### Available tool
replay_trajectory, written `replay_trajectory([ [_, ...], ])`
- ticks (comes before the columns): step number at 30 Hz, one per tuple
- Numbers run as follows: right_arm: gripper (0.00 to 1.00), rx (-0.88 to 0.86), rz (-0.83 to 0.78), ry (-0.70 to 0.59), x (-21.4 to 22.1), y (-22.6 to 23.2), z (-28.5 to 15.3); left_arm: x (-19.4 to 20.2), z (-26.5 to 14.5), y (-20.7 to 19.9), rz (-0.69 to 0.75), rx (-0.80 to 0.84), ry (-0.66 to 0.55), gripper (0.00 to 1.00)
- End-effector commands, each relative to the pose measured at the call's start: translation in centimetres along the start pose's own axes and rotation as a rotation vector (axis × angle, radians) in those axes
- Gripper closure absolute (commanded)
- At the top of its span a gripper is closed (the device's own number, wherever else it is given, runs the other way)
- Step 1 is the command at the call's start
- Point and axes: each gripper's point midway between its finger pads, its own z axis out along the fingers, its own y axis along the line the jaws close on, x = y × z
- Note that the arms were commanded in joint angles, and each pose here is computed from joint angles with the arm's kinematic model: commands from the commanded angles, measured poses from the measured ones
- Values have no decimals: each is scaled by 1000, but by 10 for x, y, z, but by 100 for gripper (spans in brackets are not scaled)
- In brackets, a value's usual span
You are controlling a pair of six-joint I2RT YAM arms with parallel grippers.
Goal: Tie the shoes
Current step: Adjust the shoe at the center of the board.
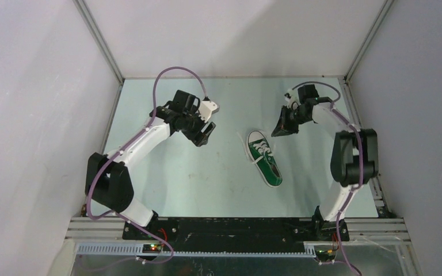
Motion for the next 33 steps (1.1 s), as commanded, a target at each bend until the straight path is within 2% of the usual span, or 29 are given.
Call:
replay_trajectory([
  [1,100,-161,-208,-171,-17,64,-55,-25,-6,7,34,-24,-66,23],
  [4,100,-150,-243,-243,-22,71,-72,-27,-6,7,29,-23,-72,23],
  [8,100,-137,-187,-271,-27,66,-81,-23,-5,6,32,-22,-64,23],
  [13,100,-102,-195,-303,-26,67,-87,-18,-3,4,24,-17,-54,23],
  [18,99,234,-117,-314,-23,-1,-81,-14,0,0,-3,0,-46,23],
  [19,87,308,-95,-310,-19,-19,-83,-15,0,0,-6,1,-49,23],
  [20,78,320,-114,-299,-17,-25,-83,-14,0,-1,-9,3,-49,23],
  [21,64,286,-130,-272,-12,-26,-79,-13,0,-1,-11,3,-50,23],
  [23,54,193,-246,-207,1,-19,-73,-11,0,-2,-15,3,-49,23],
  [24,53,173,-336,-175,6,-20,-70,-9,1,-3,-20,5,-43,23],
  [27,51,76,-527,-53,39,-17,-49,-6,1,-4,-30,8,-37,23],
  [30,48,51,-748,48,65,-29,-28,-7,-1,-4,-71,4,-45,23],
  [33,48,30,-875,165,90,-29,-7,-16,-6,-7,-134,33,-78,23],
])
